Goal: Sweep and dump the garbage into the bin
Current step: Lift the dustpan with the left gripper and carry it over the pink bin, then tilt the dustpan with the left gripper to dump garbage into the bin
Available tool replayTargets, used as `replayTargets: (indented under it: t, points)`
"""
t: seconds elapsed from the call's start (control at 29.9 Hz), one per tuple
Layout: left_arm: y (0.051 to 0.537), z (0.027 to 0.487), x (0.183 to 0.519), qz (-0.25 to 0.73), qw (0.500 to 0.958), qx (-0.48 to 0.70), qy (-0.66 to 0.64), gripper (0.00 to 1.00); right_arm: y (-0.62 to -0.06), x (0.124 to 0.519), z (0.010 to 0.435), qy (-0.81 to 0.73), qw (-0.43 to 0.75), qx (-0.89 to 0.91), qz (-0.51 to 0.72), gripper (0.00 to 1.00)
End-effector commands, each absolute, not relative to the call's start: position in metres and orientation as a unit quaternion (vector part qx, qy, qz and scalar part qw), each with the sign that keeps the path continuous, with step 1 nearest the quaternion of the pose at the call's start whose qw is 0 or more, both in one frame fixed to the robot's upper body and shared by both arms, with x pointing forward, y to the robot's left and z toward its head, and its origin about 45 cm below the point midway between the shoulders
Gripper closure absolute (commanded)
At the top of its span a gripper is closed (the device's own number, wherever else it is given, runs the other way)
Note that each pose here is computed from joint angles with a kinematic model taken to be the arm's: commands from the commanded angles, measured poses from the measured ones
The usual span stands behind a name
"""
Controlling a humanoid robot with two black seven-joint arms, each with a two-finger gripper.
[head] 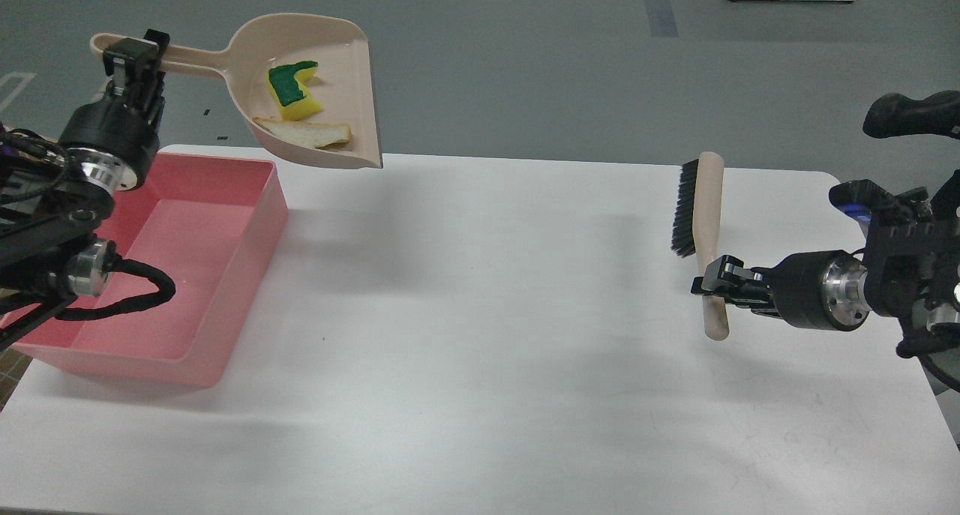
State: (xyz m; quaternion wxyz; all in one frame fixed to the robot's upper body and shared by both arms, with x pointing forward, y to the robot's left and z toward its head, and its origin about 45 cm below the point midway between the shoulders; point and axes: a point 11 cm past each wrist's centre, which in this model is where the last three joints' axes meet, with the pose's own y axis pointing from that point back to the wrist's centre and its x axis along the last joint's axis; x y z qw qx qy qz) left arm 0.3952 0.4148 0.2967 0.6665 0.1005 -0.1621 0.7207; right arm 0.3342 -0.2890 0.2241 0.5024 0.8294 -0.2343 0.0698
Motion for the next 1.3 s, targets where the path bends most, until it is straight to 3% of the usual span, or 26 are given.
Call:
replayTargets:
  t: [0.0,0.53,1.27]
  points:
    - [0.439,0.312,0.387,0.717,0.666,0.113,-0.172,1.0,-0.29,0.335,0.224,-0.235,0.503,0.829,0.07,0.97]
    - [0.511,0.321,0.343,0.709,0.661,0.185,-0.16,1.0,-0.292,0.332,0.218,-0.234,0.507,0.827,0.063,0.98]
    - [0.58,0.354,0.294,0.686,0.608,0.326,-0.23,1.0,-0.291,0.334,0.212,-0.236,0.506,0.828,0.057,0.97]
